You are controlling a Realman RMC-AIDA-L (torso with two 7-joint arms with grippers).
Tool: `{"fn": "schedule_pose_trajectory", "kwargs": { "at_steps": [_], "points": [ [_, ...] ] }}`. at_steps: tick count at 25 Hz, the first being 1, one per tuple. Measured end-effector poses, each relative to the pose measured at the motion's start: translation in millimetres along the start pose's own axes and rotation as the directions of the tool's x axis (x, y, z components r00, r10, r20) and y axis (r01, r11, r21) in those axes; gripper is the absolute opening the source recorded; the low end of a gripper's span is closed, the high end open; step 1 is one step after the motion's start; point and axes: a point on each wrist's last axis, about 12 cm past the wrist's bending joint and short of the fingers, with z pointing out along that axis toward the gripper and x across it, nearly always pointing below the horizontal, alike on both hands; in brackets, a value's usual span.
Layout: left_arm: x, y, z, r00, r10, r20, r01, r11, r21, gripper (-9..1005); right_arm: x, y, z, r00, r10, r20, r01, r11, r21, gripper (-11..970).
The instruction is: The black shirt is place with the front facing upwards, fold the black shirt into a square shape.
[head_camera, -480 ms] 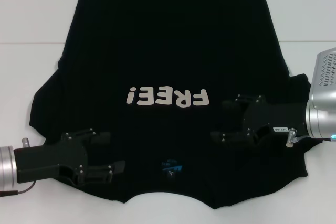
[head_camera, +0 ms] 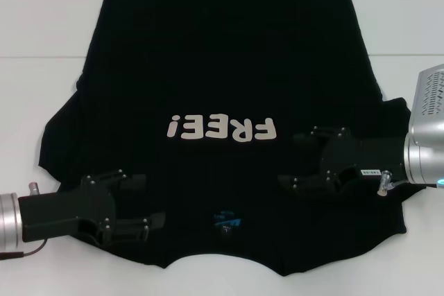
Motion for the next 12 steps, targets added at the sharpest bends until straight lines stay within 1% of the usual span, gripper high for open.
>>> {"fn": "schedule_pose_trajectory", "kwargs": {
  "at_steps": [5, 7, 8, 10, 11, 12],
  "points": [
    [0, 0.1, 0, 1.000, -0.004, 0.002, 0.004, 1.000, -0.002, 856, 0, 0.6, 1, 1.000, 0.000, 0.000, 0.000, 1.000, -0.002, 930],
    [0, 0.4, -2, 0.999, -0.035, 0.012, 0.036, 0.999, -0.007, 856, 0, 0.8, 1, 1.000, 0.001, 0.000, -0.001, 1.000, -0.002, 930],
    [-2, 2.2, -5, 0.997, -0.072, 0.023, 0.073, 0.997, -0.019, 856, 1, 0.9, 0, 1.000, 0.002, 0.000, -0.002, 1.000, -0.001, 930],
    [-7, 9.5, -13, 0.981, -0.190, 0.048, 0.192, 0.980, -0.044, 856, 1, 1.1, 0, 1.000, 0.003, 0.002, -0.003, 1.000, -0.002, 930],
    [-11, 15.6, -19, 0.960, -0.274, 0.058, 0.277, 0.959, -0.057, 856, 1, 1.6, 1, 1.000, 0.004, 0.003, -0.004, 1.000, -0.004, 930],
    [-14, 19.7, -23, 0.942, -0.331, 0.061, 0.335, 0.940, -0.061, 856, 1, 2.1, 1, 1.000, 0.005, 0.004, -0.005, 1.000, -0.006, 930]
  ]
}}
